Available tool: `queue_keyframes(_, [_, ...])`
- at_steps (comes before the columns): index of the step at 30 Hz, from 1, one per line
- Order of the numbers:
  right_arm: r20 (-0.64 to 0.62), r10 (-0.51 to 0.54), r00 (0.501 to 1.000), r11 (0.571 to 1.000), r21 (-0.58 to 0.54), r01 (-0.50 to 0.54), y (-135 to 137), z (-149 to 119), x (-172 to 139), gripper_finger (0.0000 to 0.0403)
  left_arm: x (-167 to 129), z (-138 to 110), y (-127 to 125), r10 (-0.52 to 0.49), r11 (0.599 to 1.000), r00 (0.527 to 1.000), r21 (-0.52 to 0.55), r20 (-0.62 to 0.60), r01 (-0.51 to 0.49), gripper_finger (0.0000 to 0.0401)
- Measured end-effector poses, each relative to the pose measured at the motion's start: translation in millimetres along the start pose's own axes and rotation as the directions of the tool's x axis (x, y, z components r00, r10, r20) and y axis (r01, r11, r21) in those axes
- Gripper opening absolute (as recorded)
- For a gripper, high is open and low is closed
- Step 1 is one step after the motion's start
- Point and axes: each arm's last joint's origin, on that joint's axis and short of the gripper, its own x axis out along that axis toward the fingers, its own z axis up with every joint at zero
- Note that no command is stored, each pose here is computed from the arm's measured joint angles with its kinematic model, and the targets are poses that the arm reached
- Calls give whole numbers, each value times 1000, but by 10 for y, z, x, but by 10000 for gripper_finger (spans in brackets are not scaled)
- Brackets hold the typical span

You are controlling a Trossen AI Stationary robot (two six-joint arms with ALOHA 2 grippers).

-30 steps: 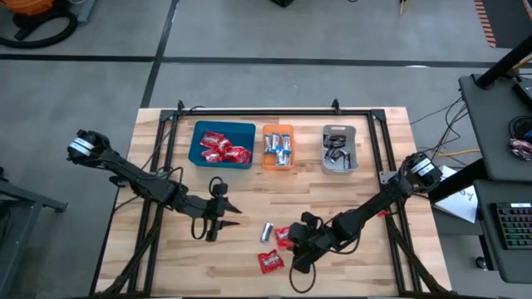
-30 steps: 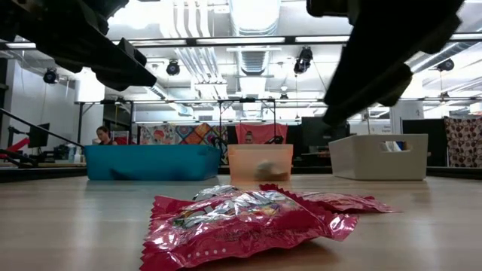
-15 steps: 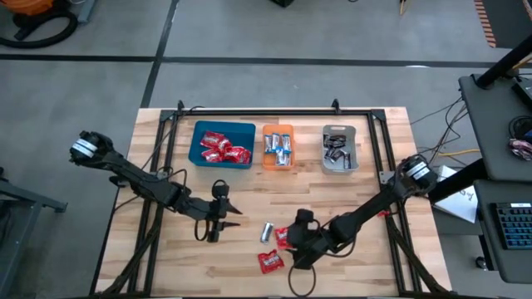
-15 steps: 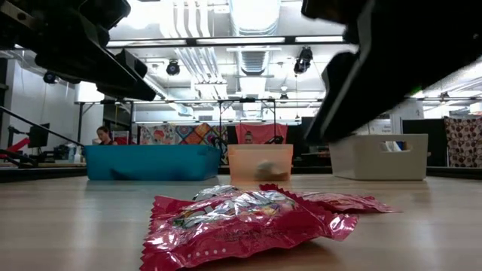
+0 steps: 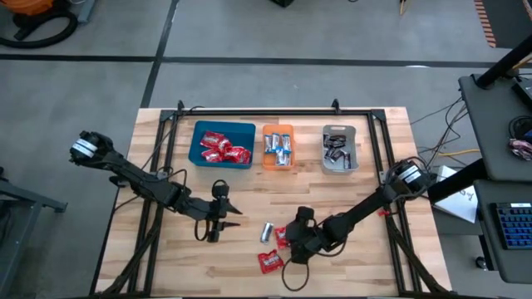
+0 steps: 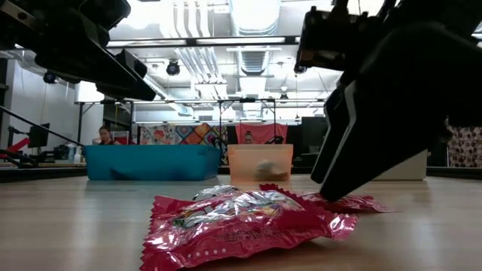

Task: Sort candy
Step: Put the red candy into the blue bin

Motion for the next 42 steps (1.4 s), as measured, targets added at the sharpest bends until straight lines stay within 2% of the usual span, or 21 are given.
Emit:
queue_keyframes(8, [-49,18,999,1000,25,-17,-59,-32,181,324,0,5,-1,-1,1000,1000,-1,5,1,158])
queue_keyframes(11, [-81,40,996,998,44,-37,-78,-49,266,308,0,5,-1,-1,1000,1000,-2,5,1,158])
queue_keyframes(14, [-89,46,995,998,49,-42,-88,-56,303,272,0,6,-1,-1,1000,1000,-2,6,1,158])
queue_keyframes(19, [-84,51,995,998,40,-48,-94,-39,272,189,-9,40,-6,-3,1000,1000,-8,14,3,158])
queue_keyframes(25, [-66,62,996,998,11,-62,-103,6,207,88,-127,275,-24,-5,999,1000,43,17,4,158])
queue_keyframes(29, [-52,76,996,997,-19,-77,-110,43,139,41,-286,474,-16,15,997,1000,79,26,-17,158])
queue_keyframes(35, [-33,98,995,993,-69,-100,-159,120,-15,25,-547,672,28,55,994,998,93,38,-58,158])
queue_keyframes(42, [77,83,994,991,-115,-73,-315,347,-225,23,-818,670,105,65,996,998,62,-10,-64,158])
